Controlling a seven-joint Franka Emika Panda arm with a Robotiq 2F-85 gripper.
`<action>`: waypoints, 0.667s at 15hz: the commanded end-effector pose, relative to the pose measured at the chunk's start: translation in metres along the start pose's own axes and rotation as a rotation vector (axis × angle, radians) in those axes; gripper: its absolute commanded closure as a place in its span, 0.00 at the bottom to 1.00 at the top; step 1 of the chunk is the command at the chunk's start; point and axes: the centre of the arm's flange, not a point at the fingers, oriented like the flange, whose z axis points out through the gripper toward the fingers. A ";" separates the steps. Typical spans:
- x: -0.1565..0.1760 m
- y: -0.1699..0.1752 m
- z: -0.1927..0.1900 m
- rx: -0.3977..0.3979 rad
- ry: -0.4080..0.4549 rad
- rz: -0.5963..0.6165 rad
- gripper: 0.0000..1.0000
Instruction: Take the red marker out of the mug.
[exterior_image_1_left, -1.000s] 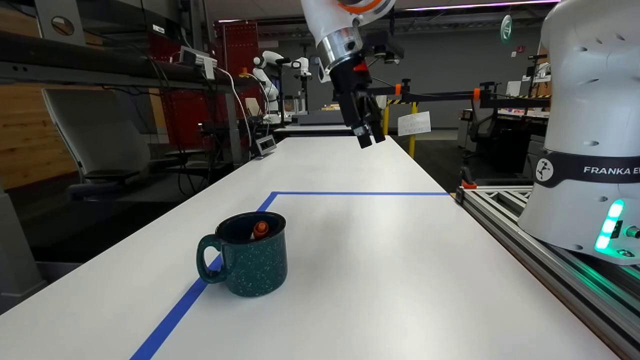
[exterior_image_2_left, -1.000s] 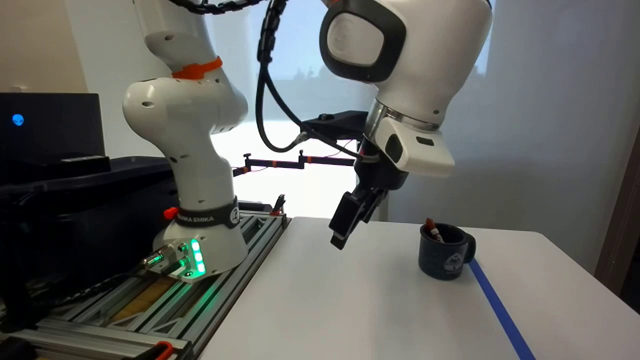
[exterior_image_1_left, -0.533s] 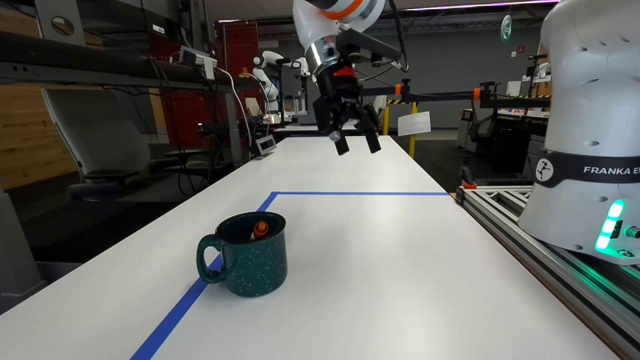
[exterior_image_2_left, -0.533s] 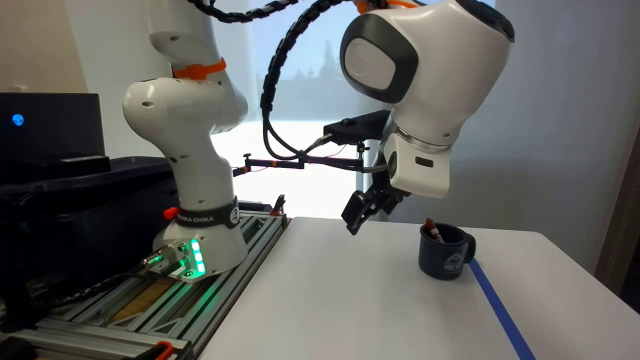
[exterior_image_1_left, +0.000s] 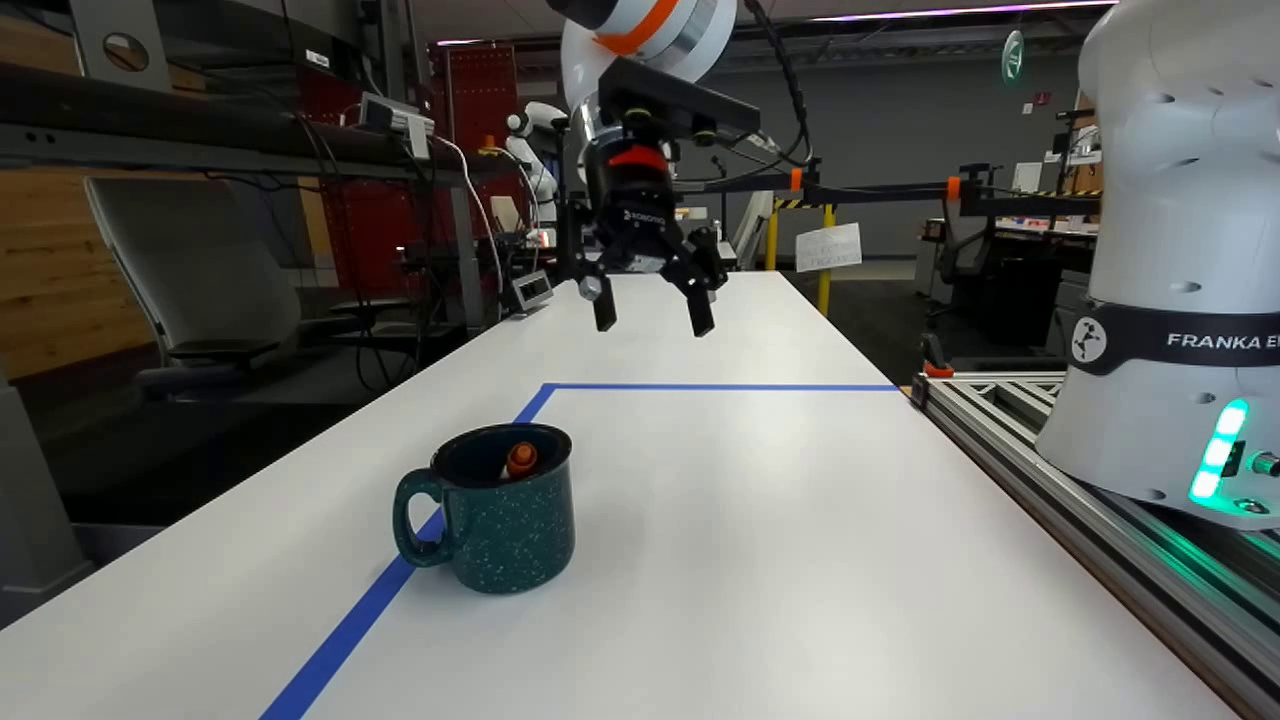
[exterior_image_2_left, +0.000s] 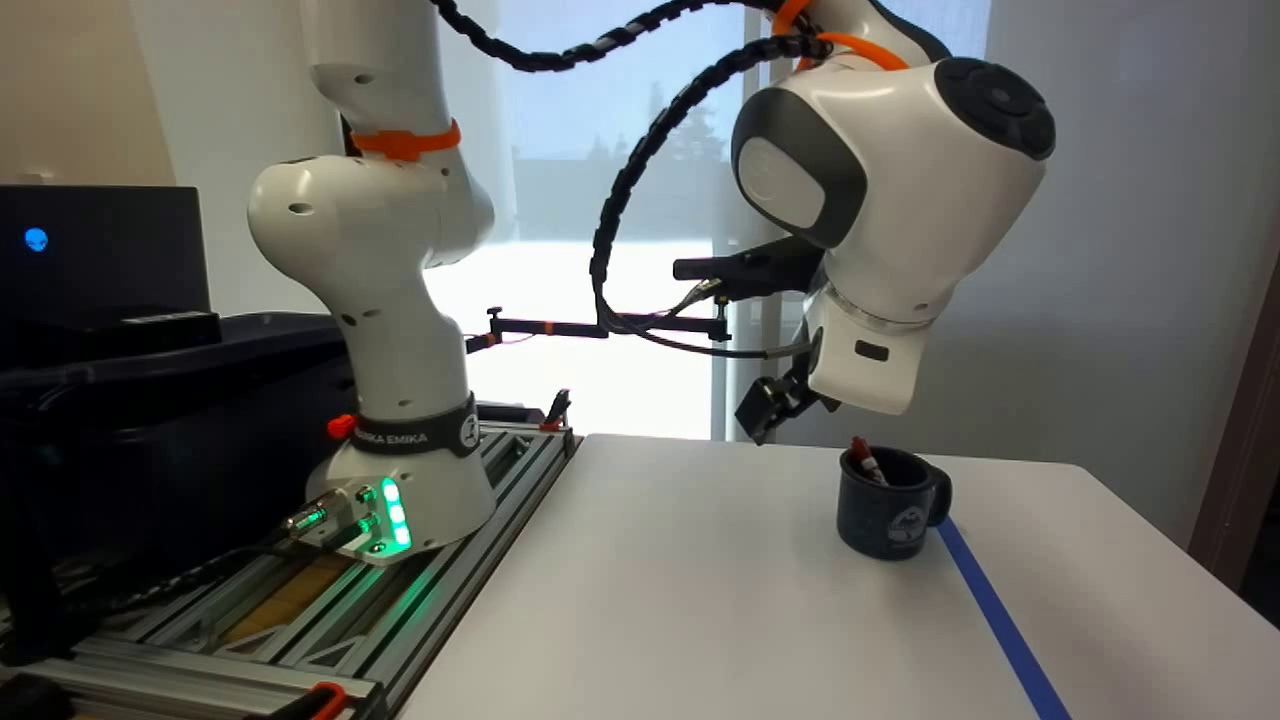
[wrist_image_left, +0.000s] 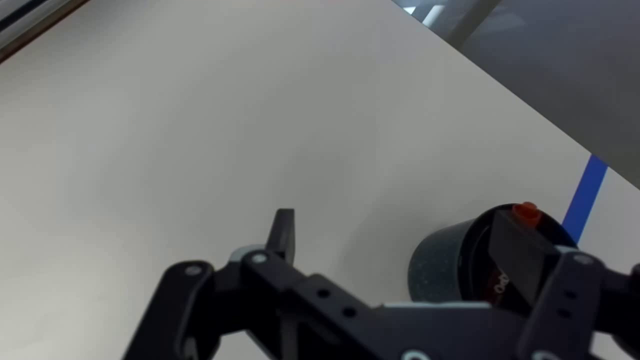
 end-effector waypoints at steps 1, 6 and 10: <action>0.002 -0.041 0.021 0.028 0.005 0.009 0.00; 0.006 -0.080 0.034 0.003 0.042 -0.049 0.00; 0.017 -0.095 0.034 -0.014 0.067 -0.090 0.00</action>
